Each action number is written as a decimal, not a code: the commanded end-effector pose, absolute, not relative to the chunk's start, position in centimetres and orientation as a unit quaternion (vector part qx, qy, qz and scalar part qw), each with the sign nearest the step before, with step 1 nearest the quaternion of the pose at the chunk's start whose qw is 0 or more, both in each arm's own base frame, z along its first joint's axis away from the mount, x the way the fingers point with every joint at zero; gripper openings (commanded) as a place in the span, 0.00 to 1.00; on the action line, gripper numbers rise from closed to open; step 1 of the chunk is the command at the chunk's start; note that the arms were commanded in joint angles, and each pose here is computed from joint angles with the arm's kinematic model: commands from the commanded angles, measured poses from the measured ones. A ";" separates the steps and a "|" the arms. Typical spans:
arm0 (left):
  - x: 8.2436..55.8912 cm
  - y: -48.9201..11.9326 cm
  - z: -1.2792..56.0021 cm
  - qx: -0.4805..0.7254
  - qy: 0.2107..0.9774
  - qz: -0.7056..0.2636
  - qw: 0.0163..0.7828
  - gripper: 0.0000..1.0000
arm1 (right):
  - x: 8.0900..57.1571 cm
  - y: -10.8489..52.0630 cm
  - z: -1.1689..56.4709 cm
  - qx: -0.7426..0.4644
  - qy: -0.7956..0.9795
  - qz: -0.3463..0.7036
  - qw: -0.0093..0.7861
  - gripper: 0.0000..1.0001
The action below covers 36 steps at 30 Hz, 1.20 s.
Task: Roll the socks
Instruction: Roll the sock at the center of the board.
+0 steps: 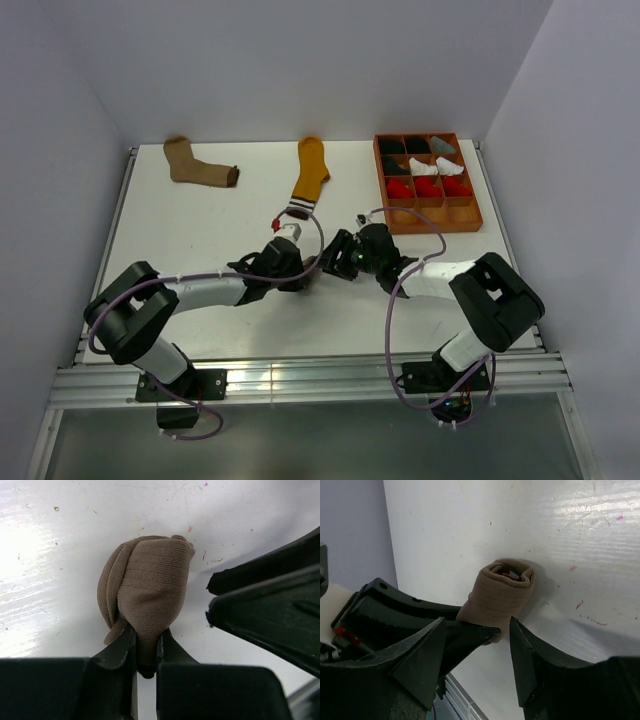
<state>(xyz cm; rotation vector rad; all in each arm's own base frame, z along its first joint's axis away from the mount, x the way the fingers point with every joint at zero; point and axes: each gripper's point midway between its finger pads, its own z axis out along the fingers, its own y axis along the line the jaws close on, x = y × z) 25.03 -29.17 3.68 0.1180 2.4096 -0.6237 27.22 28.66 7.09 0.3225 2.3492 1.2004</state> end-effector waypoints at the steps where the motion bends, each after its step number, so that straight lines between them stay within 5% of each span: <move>1: 22.5 -29.8 3.5 0.033 0.921 -0.305 0.239 0.01 | 28.7 29.2 9.0 0.116 0.827 0.472 0.283 0.61; 7: 22.6 -29.3 3.6 -0.003 0.913 -0.351 0.207 0.01 | 28.7 29.8 7.7 0.120 0.818 0.492 0.273 0.68; 18: 22.5 -28.0 1.6 -0.056 0.902 -0.398 0.158 0.01 | 28.5 30.5 3.8 0.128 0.828 0.491 0.238 0.66; 24: 22.2 -27.8 0.8 -0.071 0.896 -0.416 0.138 0.01 | 28.3 30.7 3.4 0.115 0.833 0.490 0.231 0.56; 27: 21.8 -27.7 0.1 -0.073 0.898 -0.415 0.127 0.04 | 28.4 30.7 3.3 0.105 0.842 0.477 0.229 0.42; 30: 22.0 -27.2 -0.5 -0.077 0.904 -0.400 0.133 0.15 | 28.4 30.4 2.8 0.098 0.862 0.443 0.227 0.21; 31: 21.9 -26.8 -0.8 -0.078 0.909 -0.387 0.135 0.26 | 28.5 30.2 2.6 0.098 0.867 0.434 0.226 0.12; 36: 24.0 -23.6 0.4 -0.093 0.920 -0.306 0.226 0.58 | 28.4 29.0 1.9 0.094 0.903 0.361 0.215 0.00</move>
